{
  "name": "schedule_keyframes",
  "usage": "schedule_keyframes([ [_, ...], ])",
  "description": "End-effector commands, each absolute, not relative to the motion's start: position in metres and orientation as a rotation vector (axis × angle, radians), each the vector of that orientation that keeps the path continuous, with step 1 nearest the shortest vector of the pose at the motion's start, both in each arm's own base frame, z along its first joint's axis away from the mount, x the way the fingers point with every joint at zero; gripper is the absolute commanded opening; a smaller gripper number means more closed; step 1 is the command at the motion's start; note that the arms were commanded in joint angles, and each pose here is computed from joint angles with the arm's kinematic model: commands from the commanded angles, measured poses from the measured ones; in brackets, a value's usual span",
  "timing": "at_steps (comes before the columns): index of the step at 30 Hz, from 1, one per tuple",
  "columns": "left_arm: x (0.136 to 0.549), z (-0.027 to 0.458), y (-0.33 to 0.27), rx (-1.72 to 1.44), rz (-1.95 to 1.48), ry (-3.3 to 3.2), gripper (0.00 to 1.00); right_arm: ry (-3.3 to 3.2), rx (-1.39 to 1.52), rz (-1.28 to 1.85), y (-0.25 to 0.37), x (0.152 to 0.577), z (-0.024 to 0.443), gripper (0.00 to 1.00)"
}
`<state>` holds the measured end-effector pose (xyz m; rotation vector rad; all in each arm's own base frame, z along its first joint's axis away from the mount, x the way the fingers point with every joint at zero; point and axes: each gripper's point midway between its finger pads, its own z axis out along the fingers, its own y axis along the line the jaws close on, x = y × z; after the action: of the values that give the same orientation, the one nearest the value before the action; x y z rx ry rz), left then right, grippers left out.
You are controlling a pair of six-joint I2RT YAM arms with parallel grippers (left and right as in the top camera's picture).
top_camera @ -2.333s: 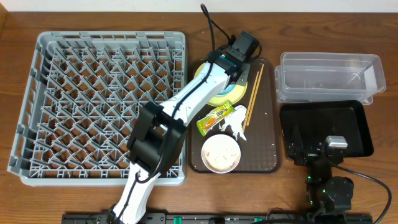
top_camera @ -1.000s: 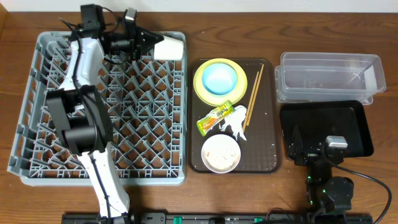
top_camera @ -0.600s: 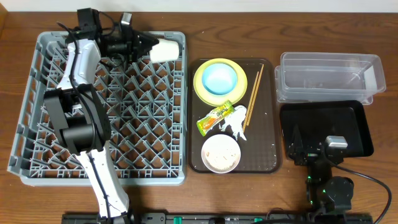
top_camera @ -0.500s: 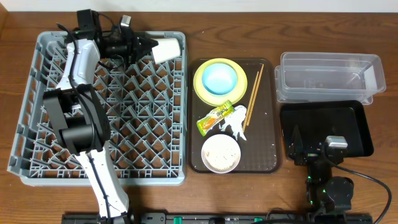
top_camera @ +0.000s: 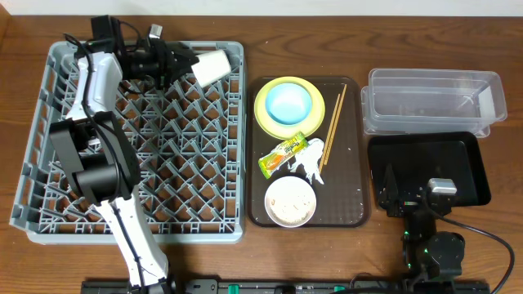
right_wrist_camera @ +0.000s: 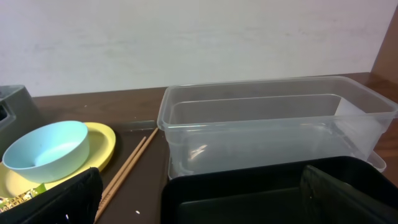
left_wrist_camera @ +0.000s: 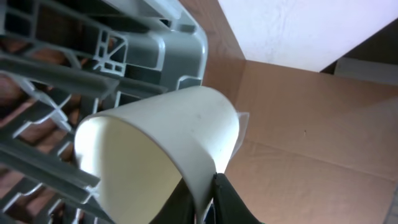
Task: Sort waste into correct bins and load items into the dishwasher rack
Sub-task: 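Carry the white cup to the rack's back and release it, then move the left gripper back to the light-blue bowl on the plate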
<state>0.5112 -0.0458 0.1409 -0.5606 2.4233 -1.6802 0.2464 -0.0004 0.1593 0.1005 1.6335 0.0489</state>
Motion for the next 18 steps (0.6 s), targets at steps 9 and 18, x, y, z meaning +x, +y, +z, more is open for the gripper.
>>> schedule_keyframes([
  [9,0.506,0.135,-0.016,-0.663,-1.449,2.500,0.31,1.629,0.123,0.045,-0.004,0.246,0.159,0.99],
  [18,0.488,0.202,0.016,-0.625,-0.975,2.502,0.41,1.629,0.123,0.045,-0.004,0.246,0.159,0.99],
])
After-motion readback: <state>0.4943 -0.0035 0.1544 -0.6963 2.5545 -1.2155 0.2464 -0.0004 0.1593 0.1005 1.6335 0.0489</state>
